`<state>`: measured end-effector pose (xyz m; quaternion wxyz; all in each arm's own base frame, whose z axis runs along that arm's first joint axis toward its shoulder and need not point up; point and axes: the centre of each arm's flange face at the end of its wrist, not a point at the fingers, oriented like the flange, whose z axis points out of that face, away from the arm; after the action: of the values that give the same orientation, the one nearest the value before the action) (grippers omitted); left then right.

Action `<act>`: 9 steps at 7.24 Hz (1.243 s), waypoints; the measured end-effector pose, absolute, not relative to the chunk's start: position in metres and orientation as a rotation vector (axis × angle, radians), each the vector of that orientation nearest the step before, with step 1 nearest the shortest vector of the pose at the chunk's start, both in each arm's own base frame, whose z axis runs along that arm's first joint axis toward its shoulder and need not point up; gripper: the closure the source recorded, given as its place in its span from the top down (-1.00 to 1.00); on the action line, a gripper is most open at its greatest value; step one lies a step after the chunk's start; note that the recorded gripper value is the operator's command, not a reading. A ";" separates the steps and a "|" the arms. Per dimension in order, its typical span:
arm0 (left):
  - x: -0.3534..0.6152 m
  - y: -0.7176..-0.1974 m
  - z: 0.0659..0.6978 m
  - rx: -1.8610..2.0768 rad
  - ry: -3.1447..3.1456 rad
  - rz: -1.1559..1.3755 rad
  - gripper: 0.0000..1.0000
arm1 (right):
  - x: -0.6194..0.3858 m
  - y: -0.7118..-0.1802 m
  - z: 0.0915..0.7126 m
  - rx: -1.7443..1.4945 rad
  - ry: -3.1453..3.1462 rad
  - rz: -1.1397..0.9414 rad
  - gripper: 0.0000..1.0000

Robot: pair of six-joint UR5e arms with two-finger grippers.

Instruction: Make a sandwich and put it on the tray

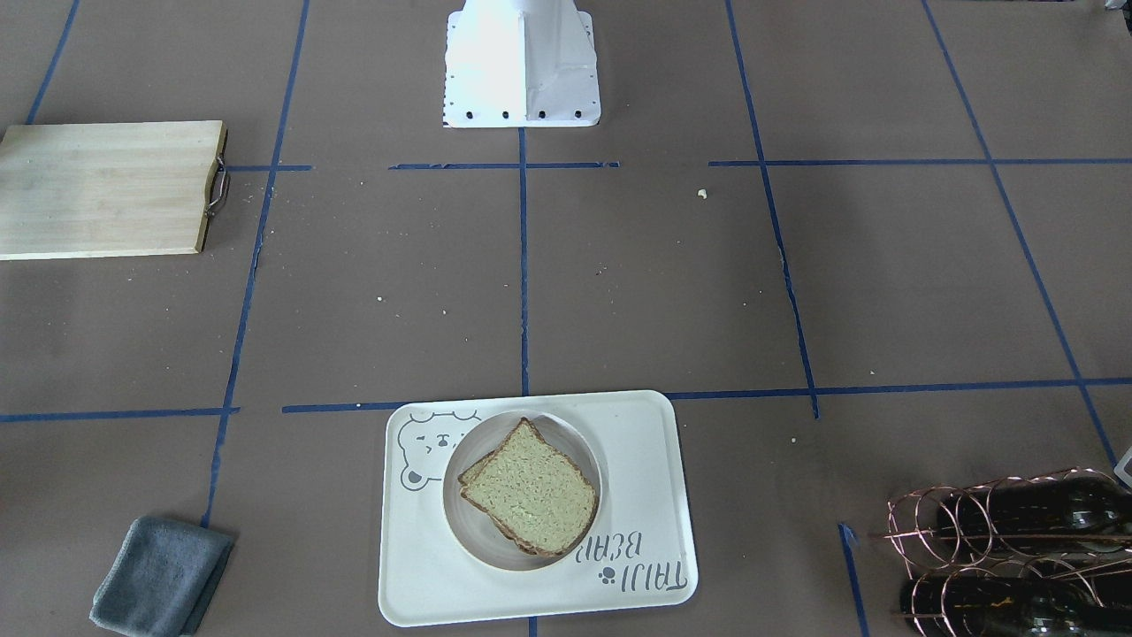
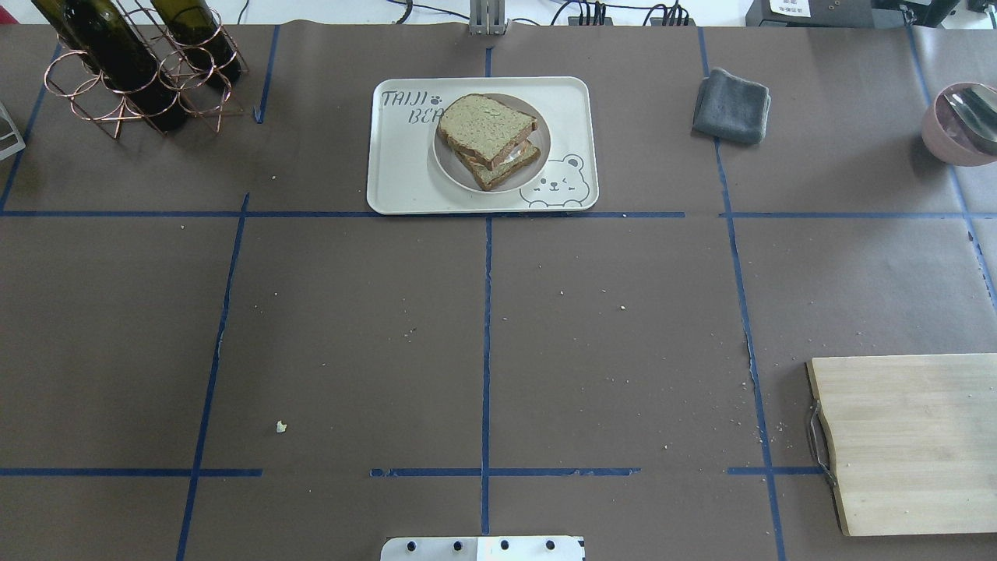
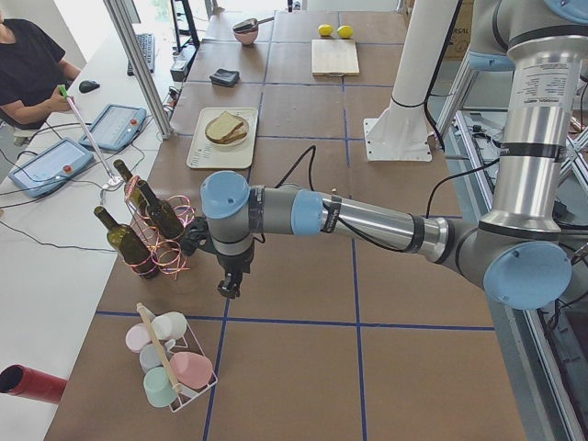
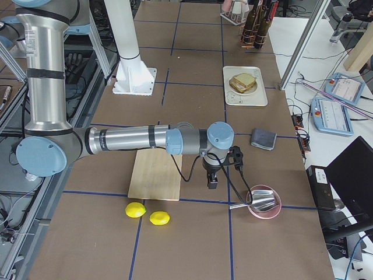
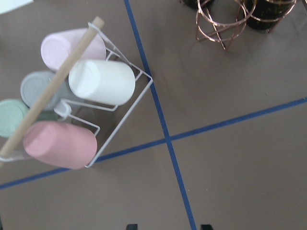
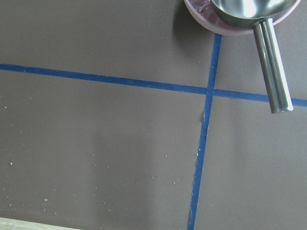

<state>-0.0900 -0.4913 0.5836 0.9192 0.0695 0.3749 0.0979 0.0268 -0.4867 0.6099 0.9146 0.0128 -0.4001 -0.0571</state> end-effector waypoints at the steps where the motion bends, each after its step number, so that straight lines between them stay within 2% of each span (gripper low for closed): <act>1: -0.089 -0.469 0.596 0.135 0.782 0.196 1.00 | 0.027 -0.487 0.611 0.024 -0.826 -0.119 1.00; 4: -0.086 -0.427 0.605 0.127 0.789 0.191 1.00 | 0.027 -0.489 0.611 0.026 -0.827 -0.119 1.00; 9: -0.080 -0.451 0.610 0.078 0.764 0.198 1.00 | 0.027 -0.491 0.606 0.030 -0.830 -0.109 1.00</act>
<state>-0.0801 -0.4512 0.6098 0.9223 0.0379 0.3723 0.0962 0.0274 -0.4907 0.6064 0.9136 0.0147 -0.4029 -0.0529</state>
